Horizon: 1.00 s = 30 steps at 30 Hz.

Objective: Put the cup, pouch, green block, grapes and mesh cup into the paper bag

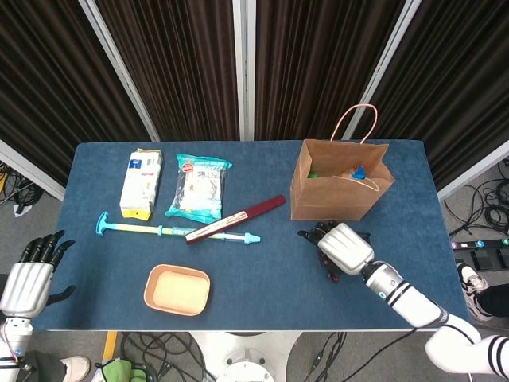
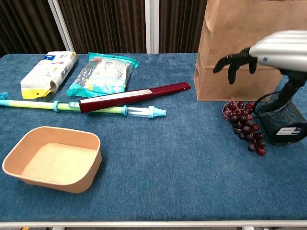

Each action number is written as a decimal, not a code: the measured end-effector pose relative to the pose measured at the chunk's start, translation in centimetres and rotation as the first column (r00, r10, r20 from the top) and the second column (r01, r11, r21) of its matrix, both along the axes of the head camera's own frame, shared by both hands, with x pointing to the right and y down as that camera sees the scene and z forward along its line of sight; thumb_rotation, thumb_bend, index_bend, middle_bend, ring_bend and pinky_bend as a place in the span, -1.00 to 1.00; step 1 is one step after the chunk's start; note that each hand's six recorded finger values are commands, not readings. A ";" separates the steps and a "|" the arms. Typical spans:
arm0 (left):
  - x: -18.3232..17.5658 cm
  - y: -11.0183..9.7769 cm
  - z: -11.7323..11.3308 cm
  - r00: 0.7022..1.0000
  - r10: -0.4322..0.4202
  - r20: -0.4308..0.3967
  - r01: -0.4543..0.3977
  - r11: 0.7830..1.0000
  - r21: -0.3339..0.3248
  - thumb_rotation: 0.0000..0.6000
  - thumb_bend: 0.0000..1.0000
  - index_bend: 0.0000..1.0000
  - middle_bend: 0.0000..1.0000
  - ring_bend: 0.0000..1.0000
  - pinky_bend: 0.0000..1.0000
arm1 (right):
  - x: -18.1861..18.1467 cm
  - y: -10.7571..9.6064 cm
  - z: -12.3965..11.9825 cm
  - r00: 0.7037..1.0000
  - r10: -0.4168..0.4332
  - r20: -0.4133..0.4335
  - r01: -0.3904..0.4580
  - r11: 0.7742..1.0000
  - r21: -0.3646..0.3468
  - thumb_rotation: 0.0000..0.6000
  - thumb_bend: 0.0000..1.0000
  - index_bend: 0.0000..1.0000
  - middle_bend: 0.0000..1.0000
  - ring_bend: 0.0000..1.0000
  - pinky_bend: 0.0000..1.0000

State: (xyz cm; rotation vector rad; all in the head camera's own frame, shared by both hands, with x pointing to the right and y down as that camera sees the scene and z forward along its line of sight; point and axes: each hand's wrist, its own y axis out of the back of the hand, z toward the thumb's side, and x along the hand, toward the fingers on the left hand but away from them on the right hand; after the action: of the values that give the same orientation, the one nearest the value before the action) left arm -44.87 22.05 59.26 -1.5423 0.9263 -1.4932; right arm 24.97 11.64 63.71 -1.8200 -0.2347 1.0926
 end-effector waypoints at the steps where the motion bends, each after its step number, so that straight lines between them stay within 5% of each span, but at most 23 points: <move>1: -0.1 0.0 0.1 1.000 -0.002 0.000 0.002 1.000 -0.002 1.00 -1.00 -0.51 -0.61 -0.72 -0.71 | 0.0 0.1 0.5 1.000 -0.001 -0.021 0.001 1.000 -0.004 1.00 -0.93 -0.74 -0.40 -0.62 -0.34; 12: -0.4 0.2 0.6 1.000 -0.013 -0.007 0.013 1.000 -0.018 1.00 -1.00 -0.51 -0.61 -0.72 -0.71 | 0.5 1.4 5.6 0.982 -0.005 -0.189 -0.005 0.999 -0.050 1.00 -0.93 -0.82 -0.47 -0.67 -0.36; 24: -0.6 0.3 0.9 1.000 -0.022 -0.008 0.022 0.999 -0.027 1.00 -1.00 -0.51 -0.61 -0.72 -0.71 | 1.5 1.9 8.1 0.961 0.016 -0.276 -0.029 0.999 -0.043 1.00 -0.92 -0.82 -0.42 -0.63 -0.30; 30: -0.8 0.3 0.9 1.000 -0.028 -0.007 0.028 0.999 -0.031 1.00 -1.00 -0.51 -0.61 -0.72 -0.71 | 1.4 2.1 9.1 0.957 0.011 -0.289 -0.021 0.999 -0.032 1.00 -0.87 -0.55 -0.29 -0.46 -0.11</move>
State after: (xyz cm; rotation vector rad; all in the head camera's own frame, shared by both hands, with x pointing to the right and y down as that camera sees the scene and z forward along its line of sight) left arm -45.65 22.40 60.19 -1.5646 0.9365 -1.5289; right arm 26.34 13.75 72.78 -1.6646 -0.0567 1.3645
